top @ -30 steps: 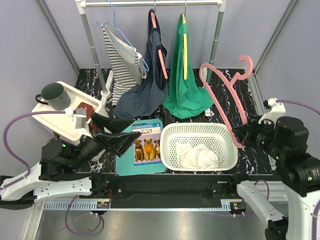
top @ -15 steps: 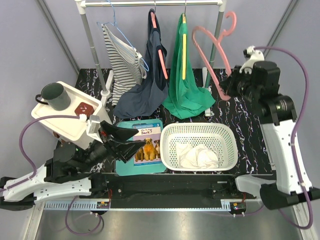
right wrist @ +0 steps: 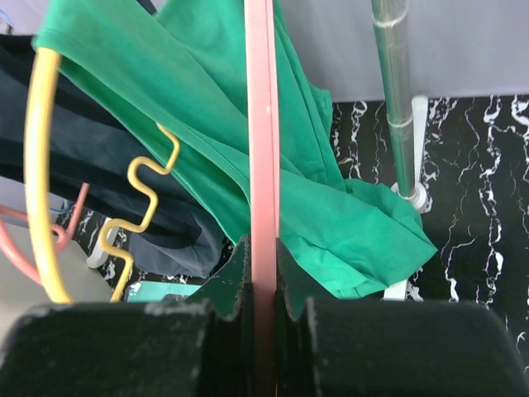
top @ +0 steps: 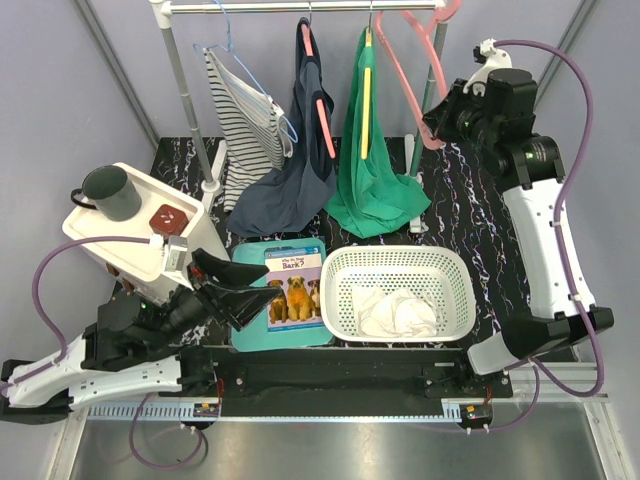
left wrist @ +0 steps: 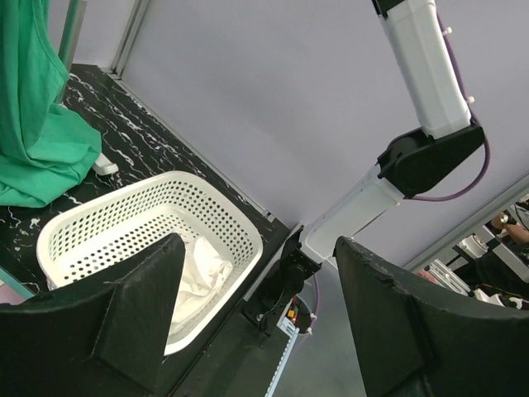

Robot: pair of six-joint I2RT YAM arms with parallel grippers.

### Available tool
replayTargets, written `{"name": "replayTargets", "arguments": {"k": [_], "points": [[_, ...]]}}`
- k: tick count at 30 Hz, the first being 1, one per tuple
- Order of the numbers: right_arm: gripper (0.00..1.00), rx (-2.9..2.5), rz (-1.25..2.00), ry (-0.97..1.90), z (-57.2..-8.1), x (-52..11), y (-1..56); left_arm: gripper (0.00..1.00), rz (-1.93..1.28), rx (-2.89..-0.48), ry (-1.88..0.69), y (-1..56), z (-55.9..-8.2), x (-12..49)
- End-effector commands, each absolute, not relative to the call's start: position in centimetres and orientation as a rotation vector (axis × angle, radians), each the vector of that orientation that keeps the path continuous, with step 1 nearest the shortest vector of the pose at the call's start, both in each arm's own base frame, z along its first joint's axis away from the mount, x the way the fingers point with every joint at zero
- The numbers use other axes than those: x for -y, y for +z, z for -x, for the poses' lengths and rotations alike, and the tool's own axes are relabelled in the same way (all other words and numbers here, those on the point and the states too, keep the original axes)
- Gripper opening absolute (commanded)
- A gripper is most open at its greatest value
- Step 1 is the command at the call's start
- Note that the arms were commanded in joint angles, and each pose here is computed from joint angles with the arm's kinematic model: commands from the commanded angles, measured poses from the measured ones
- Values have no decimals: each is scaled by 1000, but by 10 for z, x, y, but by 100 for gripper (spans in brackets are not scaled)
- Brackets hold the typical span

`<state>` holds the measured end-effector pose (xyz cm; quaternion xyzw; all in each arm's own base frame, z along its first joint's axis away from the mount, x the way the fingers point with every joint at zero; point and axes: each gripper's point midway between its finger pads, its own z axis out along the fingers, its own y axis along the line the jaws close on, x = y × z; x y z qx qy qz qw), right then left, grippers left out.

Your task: Remove the tank top from the hanger

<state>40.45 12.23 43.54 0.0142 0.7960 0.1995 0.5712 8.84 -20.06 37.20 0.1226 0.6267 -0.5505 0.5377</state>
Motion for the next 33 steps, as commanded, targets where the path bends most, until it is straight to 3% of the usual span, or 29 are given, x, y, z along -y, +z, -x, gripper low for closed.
{"name": "replayTargets", "arguments": {"k": [1, 11, 13, 14, 16, 17, 20, 23, 24, 31, 33], "points": [[0, -1821, -36, 475, -411, -129, 446, 77, -271, -1482, -1341, 375, -86, 199], [2, -1957, -84, 355, -420, -118, 392, 77, -278, -1508, -1323, 370, -89, 206], [22, -1978, -89, 339, -418, -115, 388, 77, -281, -1512, -1322, 369, -89, 207], [41, -1982, -87, 331, -417, -114, 387, 77, -283, -1516, -1319, 369, -89, 208], [56, -1981, -99, 306, -410, -108, 391, 77, -291, -1523, -1314, 367, -89, 211], [70, -1977, -108, 293, -406, -105, 394, 77, -291, -1525, -1312, 367, -90, 211], [86, -1958, -142, 262, -381, -94, 406, 78, -289, -1529, -1306, 366, -91, 212], [89, -1945, -148, 272, -356, -92, 411, 78, -281, -1537, -1287, 363, -94, 213], [99, -1945, -150, 275, -349, -91, 412, 78, -283, -1538, -1283, 363, -94, 213], [100, -1854, 36, 341, -311, -144, 461, 78, -281, -1546, -1237, 361, -101, 215], [100, -1901, 144, 304, -314, -176, 453, 79, -280, -1548, -1236, 362, -101, 216]]}}
